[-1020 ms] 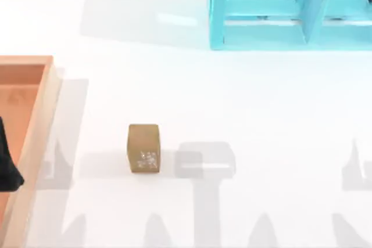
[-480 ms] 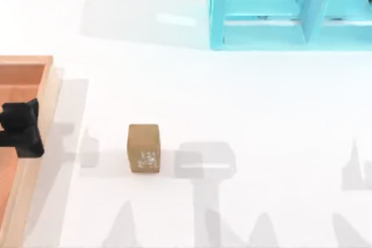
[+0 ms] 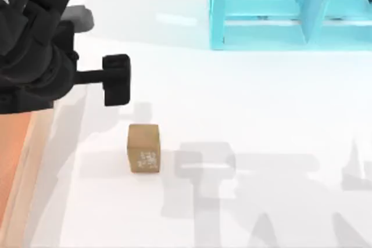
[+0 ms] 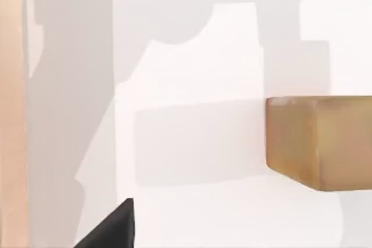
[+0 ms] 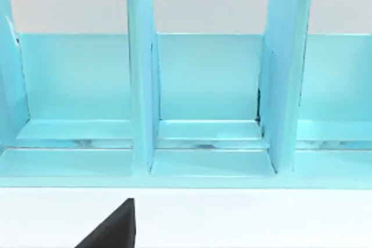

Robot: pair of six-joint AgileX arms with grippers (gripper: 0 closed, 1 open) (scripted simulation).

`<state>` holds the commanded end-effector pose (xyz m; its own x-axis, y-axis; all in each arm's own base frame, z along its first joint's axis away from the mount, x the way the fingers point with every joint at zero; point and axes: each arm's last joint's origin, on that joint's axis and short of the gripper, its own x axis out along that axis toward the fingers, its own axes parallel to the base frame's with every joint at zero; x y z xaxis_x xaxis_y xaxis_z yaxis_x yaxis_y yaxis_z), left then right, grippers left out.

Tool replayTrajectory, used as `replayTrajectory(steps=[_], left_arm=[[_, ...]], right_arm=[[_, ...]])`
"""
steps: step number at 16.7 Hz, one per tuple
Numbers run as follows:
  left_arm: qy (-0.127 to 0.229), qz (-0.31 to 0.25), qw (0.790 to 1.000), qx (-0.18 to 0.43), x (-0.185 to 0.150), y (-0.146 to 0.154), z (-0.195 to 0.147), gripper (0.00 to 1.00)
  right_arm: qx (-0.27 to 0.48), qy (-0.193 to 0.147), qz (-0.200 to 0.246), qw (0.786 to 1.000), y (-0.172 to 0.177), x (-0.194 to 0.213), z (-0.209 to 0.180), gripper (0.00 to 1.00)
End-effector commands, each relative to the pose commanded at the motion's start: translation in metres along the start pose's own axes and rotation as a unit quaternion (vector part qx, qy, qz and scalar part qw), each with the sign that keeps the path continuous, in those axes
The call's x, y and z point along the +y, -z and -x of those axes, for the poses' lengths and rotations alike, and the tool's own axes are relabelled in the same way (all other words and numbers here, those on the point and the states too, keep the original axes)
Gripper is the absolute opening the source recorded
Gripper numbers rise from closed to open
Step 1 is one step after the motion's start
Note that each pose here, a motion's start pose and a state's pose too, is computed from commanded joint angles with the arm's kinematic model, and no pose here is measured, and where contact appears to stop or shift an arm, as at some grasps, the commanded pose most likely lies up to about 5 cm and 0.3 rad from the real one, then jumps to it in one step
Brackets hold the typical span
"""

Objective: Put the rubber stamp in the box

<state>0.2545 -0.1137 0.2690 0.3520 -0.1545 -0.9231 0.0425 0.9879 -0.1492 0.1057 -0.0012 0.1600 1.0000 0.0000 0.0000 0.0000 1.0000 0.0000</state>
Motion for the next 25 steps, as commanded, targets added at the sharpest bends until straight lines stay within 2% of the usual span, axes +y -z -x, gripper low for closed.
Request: replayTrajectory(steps=[4,8,17,25], left_arm=[[-0.044,-0.001,0.992,0.119,-0.047,-0.029,-0.042,1.0],[-0.073,-0.002,0.982,0.174,-0.078,-0.039,-0.067,1.0],[-0.078,-0.002,0.98,0.182,-0.081,-0.039,-0.075,1.0],[-0.077,-0.003,0.981,0.179,-0.071,-0.01,-0.154,1.0]], right_arm=[[0.0,0.0,0.0,1.0,0.0,0.0,0.0,1.0],[0.0,0.0,0.0,1.0,0.0,0.0,0.0,1.0],[0.0,0.0,0.0,1.0,0.0,0.0,0.0,1.0],[0.0,0.0,0.0,1.0,0.0,0.0,0.0,1.0]])
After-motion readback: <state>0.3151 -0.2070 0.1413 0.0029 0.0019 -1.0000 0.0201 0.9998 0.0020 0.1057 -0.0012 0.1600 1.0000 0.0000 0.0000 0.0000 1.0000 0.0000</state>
